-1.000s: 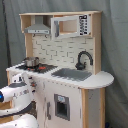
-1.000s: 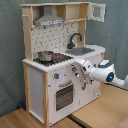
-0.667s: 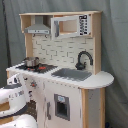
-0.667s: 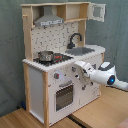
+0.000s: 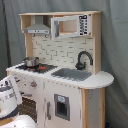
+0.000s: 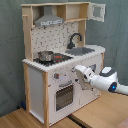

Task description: Play with the kitchen

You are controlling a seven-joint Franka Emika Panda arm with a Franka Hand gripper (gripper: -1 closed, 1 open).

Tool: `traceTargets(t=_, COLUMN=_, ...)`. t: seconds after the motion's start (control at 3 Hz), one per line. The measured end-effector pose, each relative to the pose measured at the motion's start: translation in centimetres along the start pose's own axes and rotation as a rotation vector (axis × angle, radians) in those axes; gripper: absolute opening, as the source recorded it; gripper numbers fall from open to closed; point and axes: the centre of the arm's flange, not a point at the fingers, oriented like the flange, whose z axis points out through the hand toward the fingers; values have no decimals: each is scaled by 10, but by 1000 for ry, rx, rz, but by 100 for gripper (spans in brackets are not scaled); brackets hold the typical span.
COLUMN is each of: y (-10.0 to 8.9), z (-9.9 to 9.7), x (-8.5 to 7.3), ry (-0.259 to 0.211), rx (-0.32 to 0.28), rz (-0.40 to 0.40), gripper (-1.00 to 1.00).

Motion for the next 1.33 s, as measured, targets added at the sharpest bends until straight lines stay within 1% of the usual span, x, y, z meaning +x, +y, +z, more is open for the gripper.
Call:
traceTargets(t=0.33, y=0, z=-4, x=5, ry=-36, rx=-49, rz=6, gripper=100)
traceTargets(t=0.67, y=5, z=-4, x=3, ry=-72, rx=-95, rz=84, gripper=100)
traceTargets(t=1.0, y=1, z=-17, x=20, ry=-53, rx=-115, rz=166, gripper=100)
traceTargets(t=1.33, y=-14, z=-22, x=19, ry=-45, rx=-103, rz=245, gripper=100)
